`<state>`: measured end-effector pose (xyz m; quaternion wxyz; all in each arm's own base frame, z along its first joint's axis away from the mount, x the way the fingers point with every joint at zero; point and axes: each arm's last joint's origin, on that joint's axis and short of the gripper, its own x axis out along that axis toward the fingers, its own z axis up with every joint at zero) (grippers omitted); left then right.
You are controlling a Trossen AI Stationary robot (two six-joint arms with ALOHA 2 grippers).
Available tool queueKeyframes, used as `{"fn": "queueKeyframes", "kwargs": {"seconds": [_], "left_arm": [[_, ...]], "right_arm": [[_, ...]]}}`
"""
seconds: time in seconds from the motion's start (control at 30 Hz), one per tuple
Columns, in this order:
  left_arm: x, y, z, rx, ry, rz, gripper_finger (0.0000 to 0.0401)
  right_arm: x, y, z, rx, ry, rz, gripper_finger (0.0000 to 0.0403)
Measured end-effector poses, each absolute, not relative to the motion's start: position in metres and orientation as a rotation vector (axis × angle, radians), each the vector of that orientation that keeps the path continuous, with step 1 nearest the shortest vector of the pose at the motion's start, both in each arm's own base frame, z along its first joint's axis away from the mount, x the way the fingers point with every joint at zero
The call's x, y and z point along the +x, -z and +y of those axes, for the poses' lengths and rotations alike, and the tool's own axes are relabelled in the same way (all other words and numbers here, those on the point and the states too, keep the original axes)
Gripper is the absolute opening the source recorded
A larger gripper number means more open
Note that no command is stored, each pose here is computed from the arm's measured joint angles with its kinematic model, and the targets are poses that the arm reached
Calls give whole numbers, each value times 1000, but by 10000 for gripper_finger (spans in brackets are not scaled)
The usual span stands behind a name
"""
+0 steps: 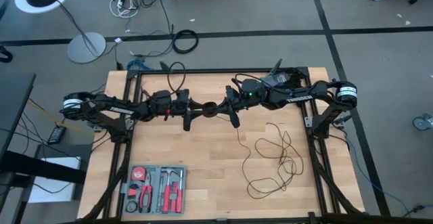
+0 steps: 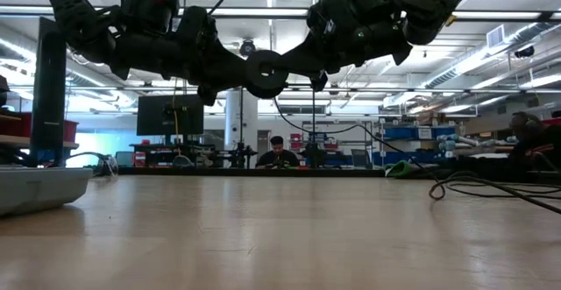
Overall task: Coil cords
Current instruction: Coil the black wire on the spool
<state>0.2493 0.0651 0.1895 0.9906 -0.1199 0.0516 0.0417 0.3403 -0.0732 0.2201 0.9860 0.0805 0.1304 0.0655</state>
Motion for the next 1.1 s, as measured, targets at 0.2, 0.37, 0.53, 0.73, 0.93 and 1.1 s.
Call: {"fn": "queueKeyframes", "kwargs": {"seconds": [0.2, 0.37, 0.53, 0.73, 0.93, 1.1], "left_arm": [[249, -191, 65, -237, -69, 83, 44], [249, -191, 65, -234, -54, 85, 8], [249, -191, 64, -238, -42, 87, 2], [249, -191, 65, -242, -54, 88, 1], [248, -191, 65, -245, -78, 85, 1], [236, -187, 62, -256, -107, 68, 0]], "right_arm": [[340, -220, -73, 163, -143, 262, 3], [340, -220, -72, 165, -145, 263, 8], [340, -220, -72, 173, -144, 264, 13], [341, -220, -73, 212, -129, 267, 23], [338, -220, -81, 221, -102, 268, 57], [327, -226, -87, 248, -71, 325, 81]]}}
